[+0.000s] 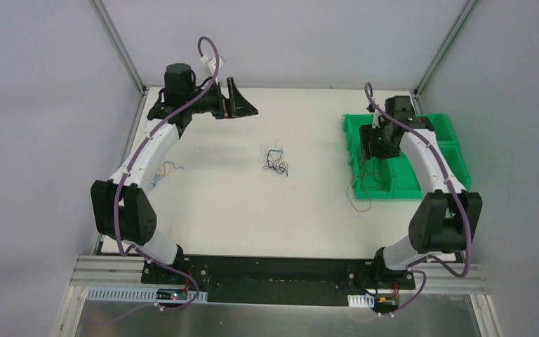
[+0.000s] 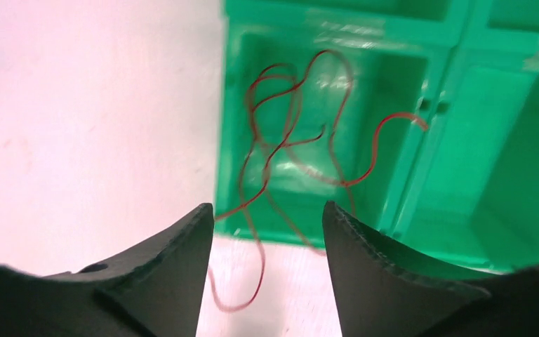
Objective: Untangle the cables
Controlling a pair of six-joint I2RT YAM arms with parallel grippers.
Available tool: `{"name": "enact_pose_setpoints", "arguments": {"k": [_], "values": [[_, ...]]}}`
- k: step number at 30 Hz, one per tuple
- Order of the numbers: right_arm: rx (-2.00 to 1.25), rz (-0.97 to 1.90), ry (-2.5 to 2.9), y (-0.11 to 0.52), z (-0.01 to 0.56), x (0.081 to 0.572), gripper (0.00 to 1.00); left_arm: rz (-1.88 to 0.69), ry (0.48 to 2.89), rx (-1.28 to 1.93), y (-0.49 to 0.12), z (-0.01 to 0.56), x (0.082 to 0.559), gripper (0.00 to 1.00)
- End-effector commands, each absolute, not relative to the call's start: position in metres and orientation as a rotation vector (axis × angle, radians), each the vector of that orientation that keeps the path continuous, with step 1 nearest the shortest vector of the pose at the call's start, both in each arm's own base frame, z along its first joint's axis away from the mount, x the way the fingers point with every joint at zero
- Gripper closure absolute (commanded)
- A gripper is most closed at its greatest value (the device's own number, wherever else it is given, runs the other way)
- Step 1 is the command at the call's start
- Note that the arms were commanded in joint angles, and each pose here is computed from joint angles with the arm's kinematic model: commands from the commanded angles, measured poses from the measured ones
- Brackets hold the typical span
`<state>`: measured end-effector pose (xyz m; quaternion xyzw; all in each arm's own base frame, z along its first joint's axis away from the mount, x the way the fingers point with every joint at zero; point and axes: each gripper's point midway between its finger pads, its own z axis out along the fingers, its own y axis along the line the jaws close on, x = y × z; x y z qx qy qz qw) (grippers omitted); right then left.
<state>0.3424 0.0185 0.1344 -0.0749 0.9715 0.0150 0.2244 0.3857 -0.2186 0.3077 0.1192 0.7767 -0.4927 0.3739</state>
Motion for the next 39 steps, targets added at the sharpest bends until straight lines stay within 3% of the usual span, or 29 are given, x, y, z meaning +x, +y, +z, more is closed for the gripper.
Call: {"name": "enact_pose_setpoints", "arguments": {"k": [1, 7, 19, 29, 31, 35, 39], "values": [[-0.452, 0.321, 2.647, 0.060, 0.178, 0.286, 0.38, -1.236, 1.920, 0.360, -0.213, 0.327, 0.375, 0.01], [-0.790, 0.362, 2.720, 0.085, 0.145, 0.222, 0.44, -1.244, 1.921, 0.366, -0.213, 0.327, 0.373, 0.01], [-0.997, 0.073, 2.764, 0.074, 0.070, 0.218, 0.45, -1.240, 1.912, 0.375, -0.212, 0.329, 0.369, 0.01], [-1.076, 0.007, 2.793, 0.066, 0.042, 0.220, 0.57, -1.230, 1.916, 0.371, -0.210, 0.329, 0.365, 0.01], [-1.087, 0.006, 2.804, 0.065, 0.040, 0.217, 0.64, -1.227, 1.915, 0.372, -0.210, 0.329, 0.365, 0.01], [-1.089, 0.030, 2.812, 0.066, 0.050, 0.214, 0.98, -1.229, 1.917, 0.372, -0.211, 0.329, 0.367, 0.01], [-1.001, 0.082, 2.737, 0.065, 0.086, 0.224, 1.00, -1.236, 1.916, 0.373, -0.212, 0.331, 0.369, 0.01]]}}
